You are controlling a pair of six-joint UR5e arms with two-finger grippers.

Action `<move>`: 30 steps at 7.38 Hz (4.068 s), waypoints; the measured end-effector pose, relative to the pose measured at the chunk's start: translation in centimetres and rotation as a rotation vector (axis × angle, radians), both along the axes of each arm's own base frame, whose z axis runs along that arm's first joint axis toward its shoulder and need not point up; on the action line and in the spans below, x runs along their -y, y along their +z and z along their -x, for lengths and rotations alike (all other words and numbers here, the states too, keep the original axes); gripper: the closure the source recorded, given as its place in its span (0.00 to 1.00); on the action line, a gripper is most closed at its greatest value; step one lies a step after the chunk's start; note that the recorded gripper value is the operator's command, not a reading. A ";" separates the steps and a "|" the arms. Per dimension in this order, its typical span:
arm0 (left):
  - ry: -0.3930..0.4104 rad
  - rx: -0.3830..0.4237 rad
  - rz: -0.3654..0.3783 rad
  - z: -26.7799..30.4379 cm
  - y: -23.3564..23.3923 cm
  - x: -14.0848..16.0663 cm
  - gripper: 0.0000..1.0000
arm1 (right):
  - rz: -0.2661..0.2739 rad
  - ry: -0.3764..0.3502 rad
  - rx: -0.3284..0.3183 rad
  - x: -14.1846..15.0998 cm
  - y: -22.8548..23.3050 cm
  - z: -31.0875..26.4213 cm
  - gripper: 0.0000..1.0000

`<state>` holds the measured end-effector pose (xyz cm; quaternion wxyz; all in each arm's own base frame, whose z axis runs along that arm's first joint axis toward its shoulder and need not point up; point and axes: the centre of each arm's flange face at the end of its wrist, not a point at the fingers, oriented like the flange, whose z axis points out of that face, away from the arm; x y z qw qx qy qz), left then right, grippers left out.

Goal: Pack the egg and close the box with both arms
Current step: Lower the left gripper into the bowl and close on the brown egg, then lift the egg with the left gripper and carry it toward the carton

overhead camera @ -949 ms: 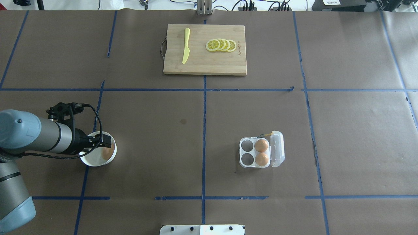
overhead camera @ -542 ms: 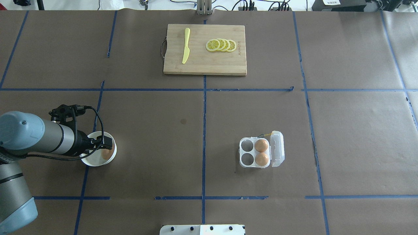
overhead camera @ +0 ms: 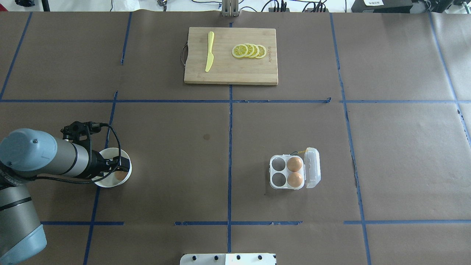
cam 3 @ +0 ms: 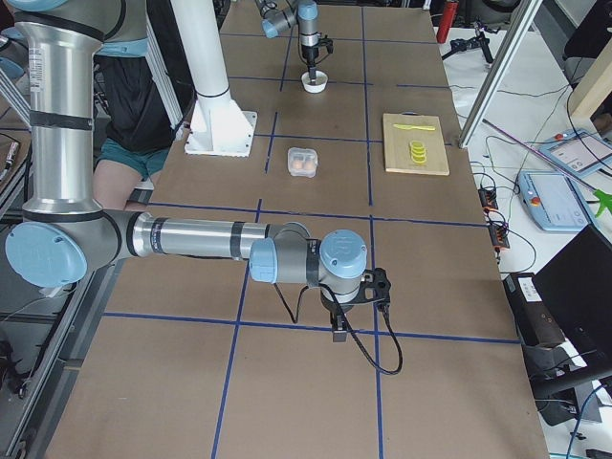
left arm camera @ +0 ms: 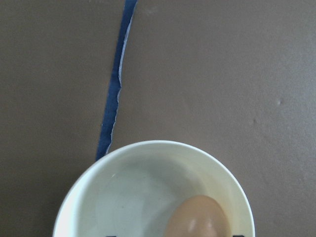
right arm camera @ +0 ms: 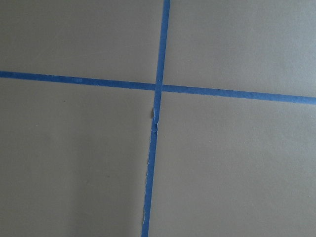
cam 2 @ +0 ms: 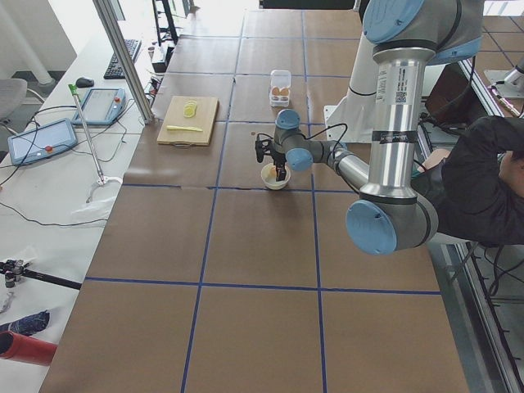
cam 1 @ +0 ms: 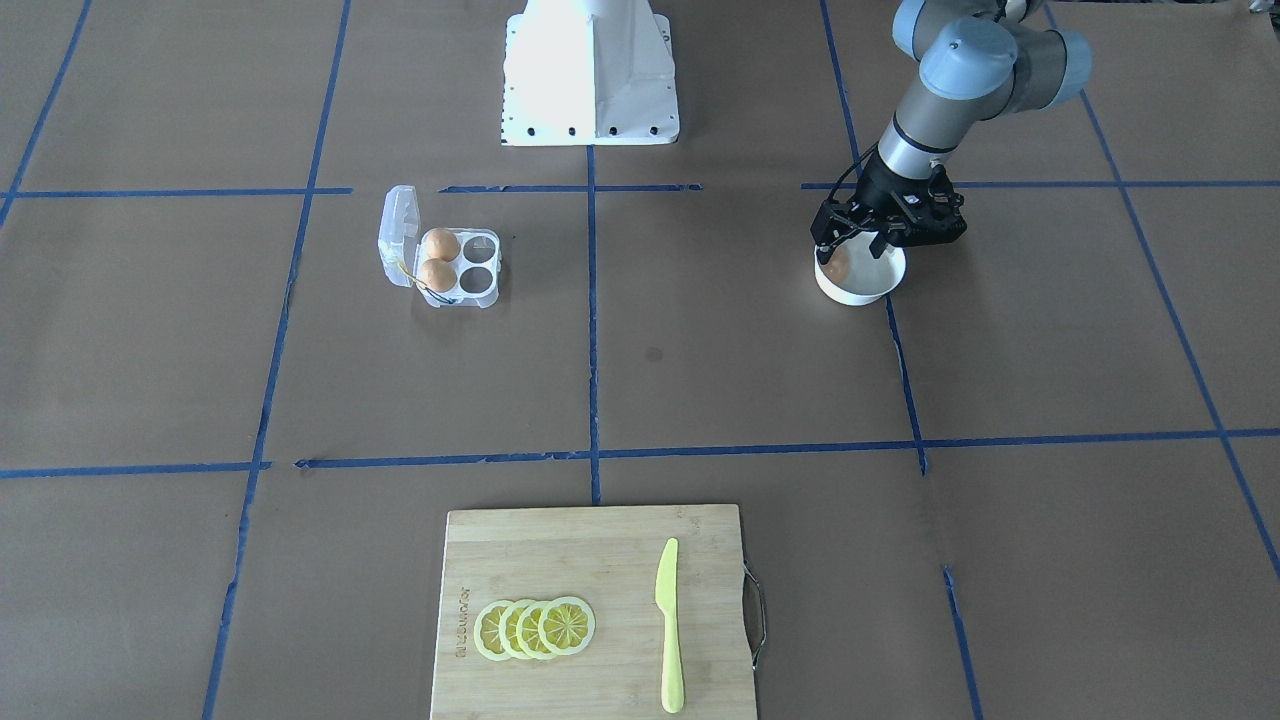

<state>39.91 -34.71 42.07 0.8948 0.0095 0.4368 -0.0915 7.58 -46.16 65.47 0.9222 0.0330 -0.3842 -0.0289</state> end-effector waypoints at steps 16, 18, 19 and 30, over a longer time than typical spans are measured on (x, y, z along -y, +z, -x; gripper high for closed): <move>-0.002 0.052 0.006 -0.9 1.3 -0.3 0.68 | 0.001 0.000 0.000 0.1 0.1 0.0 0.00; -0.001 0.052 0.006 -0.9 1.3 -0.3 1.00 | 0.002 0.000 0.000 0.1 0.1 0.0 0.00; -0.002 0.047 0.004 -0.7 1.0 -0.4 1.00 | 0.002 0.000 0.000 0.1 0.1 0.0 0.00; -0.210 -0.353 -0.223 -10.4 -23.1 -2.2 1.00 | -0.031 -0.001 0.041 0.8 -1.7 0.3 0.00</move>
